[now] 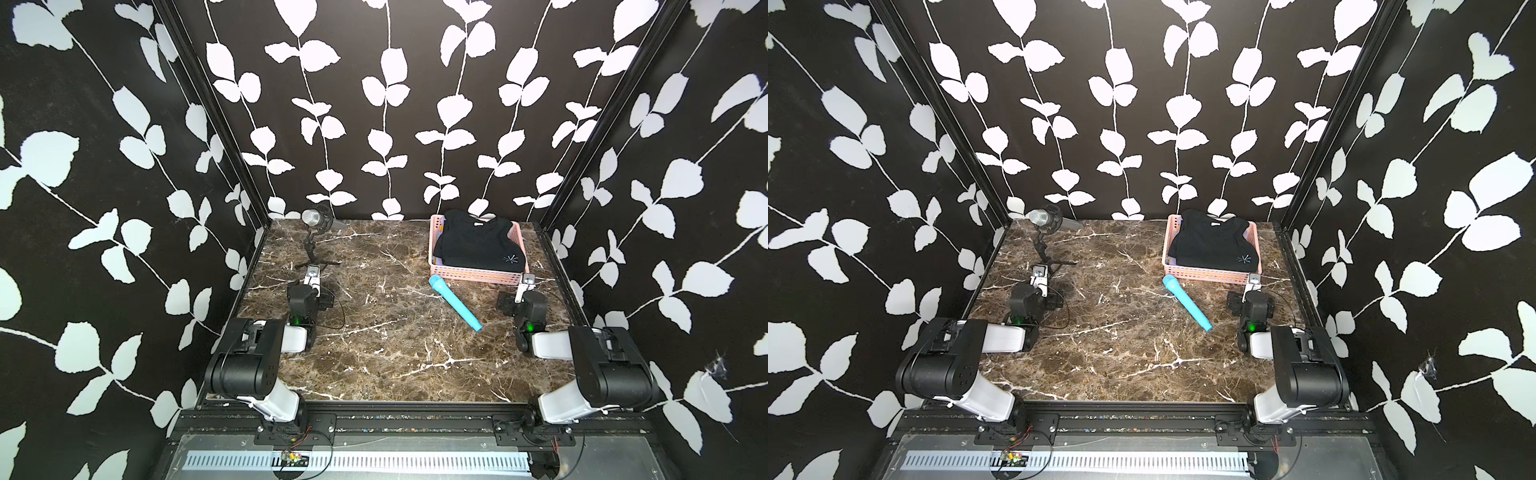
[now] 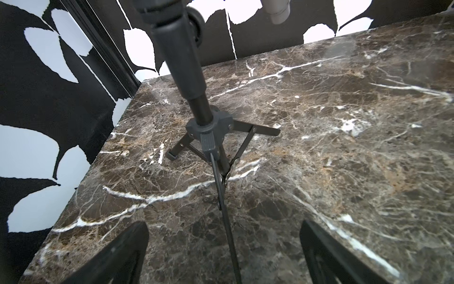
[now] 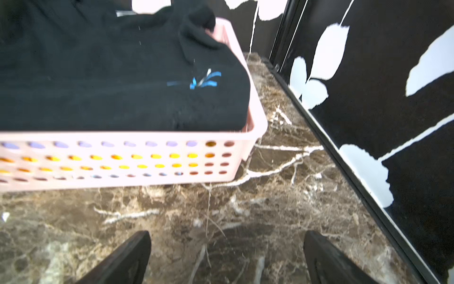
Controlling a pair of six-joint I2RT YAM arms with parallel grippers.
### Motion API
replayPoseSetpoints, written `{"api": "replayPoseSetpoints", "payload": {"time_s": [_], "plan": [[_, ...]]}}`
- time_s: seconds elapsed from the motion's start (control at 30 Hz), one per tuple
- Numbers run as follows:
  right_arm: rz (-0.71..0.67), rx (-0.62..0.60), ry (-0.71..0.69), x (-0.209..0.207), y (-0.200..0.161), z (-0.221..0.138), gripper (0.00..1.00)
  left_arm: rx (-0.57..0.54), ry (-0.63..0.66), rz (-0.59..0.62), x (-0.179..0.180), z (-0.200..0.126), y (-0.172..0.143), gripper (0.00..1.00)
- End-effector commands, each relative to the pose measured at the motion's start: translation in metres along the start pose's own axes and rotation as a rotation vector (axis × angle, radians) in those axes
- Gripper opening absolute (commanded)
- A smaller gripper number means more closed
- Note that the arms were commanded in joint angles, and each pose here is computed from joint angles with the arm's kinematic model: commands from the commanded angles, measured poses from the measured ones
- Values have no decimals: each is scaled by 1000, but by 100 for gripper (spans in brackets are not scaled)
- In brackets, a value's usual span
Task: Put the folded t-shirts into the basket
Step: Reset both arms
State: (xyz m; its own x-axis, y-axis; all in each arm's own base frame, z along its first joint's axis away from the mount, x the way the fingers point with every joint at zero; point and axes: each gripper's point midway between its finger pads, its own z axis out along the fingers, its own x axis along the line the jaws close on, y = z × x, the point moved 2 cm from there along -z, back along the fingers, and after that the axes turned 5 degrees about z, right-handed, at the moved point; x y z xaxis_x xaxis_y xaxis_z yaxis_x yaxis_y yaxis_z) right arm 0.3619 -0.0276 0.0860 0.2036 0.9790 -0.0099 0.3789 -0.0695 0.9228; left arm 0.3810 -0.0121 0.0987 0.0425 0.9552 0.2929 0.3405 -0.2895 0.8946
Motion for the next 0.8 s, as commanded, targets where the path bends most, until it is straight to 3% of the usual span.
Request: {"api": "replayPoseSetpoints", "payload": {"time_s": [0.0,0.77], "plan": [[12,-60,-3,1,17,0,99,-23,15,-25,4,-1,4,99],[-8,-51,25,7,17,2,99,-23,17,-26,4,-1,5,98]]}}
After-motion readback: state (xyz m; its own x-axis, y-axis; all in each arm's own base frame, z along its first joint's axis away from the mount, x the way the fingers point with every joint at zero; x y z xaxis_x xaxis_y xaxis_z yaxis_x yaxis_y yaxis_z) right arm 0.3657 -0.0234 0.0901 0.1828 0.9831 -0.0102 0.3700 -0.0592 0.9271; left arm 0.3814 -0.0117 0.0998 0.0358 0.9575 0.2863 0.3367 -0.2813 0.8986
